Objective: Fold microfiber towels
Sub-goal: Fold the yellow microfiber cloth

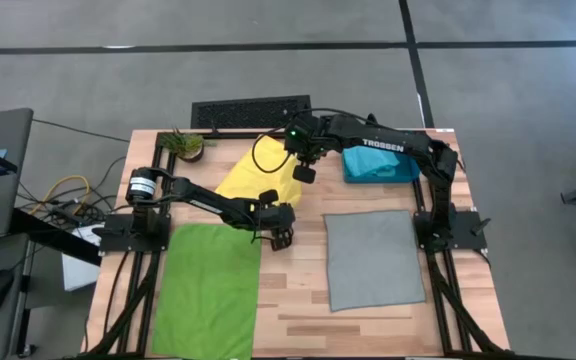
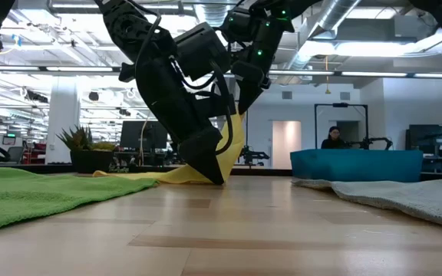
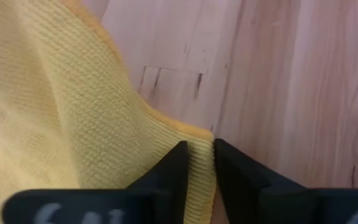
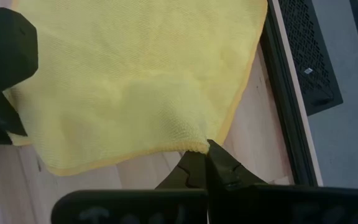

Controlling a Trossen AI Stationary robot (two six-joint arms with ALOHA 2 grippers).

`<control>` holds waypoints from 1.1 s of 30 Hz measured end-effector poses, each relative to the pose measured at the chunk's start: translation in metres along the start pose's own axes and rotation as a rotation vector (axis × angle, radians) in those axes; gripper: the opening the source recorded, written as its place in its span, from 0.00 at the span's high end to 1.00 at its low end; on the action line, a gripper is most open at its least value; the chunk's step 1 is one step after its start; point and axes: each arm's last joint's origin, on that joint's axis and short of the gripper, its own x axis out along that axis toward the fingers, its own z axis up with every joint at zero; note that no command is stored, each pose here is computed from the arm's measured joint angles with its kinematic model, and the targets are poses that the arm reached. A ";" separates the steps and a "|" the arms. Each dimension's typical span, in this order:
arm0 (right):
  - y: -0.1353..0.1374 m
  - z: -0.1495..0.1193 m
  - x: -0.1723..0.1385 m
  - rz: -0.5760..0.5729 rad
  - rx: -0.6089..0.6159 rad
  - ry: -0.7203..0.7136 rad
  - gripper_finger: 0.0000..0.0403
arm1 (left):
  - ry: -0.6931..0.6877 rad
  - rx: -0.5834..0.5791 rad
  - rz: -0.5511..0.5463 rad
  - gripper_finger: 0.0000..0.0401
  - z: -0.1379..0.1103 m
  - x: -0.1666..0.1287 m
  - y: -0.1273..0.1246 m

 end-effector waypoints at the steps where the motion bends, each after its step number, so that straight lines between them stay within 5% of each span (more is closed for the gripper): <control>1: 0.000 0.000 0.000 0.000 0.000 0.000 0.99 | 0.000 0.000 -0.001 0.86 0.000 0.000 0.000; 7: 0.000 0.000 0.000 0.000 0.000 0.001 0.99 | 0.004 0.002 -0.012 0.99 -0.001 0.000 0.000; 17: -0.002 -0.007 0.000 0.011 0.001 0.061 0.99 | 0.007 -0.122 -0.107 1.00 0.004 -0.015 0.003; 33: 0.011 -0.030 -0.006 0.089 -0.107 0.316 0.99 | 0.121 -0.349 -0.200 1.00 0.000 -0.086 -0.005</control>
